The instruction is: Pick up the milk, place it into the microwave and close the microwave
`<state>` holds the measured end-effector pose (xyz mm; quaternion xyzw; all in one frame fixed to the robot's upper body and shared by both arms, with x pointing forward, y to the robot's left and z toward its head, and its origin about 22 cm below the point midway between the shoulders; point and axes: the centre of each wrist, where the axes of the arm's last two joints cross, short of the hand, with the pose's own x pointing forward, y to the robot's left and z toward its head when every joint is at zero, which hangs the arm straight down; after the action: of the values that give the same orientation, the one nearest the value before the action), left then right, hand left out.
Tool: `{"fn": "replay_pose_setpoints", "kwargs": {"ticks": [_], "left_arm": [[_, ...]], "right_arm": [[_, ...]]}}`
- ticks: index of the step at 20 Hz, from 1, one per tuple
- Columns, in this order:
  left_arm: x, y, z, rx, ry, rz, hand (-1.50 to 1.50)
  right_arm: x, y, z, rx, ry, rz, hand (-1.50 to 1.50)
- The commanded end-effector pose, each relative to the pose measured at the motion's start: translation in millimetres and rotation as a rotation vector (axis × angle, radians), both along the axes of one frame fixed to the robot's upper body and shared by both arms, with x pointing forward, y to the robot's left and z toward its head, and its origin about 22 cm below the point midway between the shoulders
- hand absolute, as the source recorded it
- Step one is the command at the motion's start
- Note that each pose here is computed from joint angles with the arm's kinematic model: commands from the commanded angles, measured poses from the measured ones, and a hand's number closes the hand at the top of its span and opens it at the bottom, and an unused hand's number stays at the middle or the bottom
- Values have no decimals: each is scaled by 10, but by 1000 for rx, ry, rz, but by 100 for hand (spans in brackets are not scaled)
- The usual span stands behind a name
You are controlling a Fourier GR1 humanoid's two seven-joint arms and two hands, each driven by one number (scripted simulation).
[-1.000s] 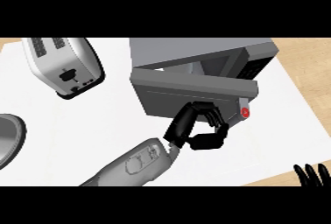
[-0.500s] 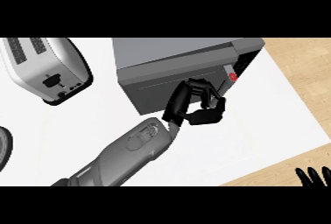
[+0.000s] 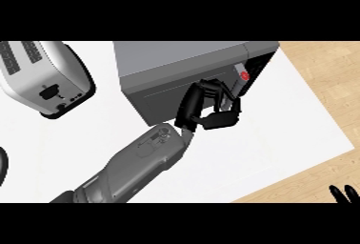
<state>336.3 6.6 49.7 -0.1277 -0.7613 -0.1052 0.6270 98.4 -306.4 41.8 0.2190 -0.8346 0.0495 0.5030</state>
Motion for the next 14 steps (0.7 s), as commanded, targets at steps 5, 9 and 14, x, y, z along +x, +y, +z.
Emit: {"fn": "replay_pose_setpoints", "kwargs": {"ticks": [5,9,14], "left_arm": [[168,-39,124,-3,-35,24,150],[196,-1,75,-15,-28,36,150],[216,-32,136,-28,-37,41,150]], "right_arm": [[-6,9,96,21,-8,53,-150],[0,-14,177,7,-36,55,-150],[11,-13,286,6,-71,68,-150]]}}
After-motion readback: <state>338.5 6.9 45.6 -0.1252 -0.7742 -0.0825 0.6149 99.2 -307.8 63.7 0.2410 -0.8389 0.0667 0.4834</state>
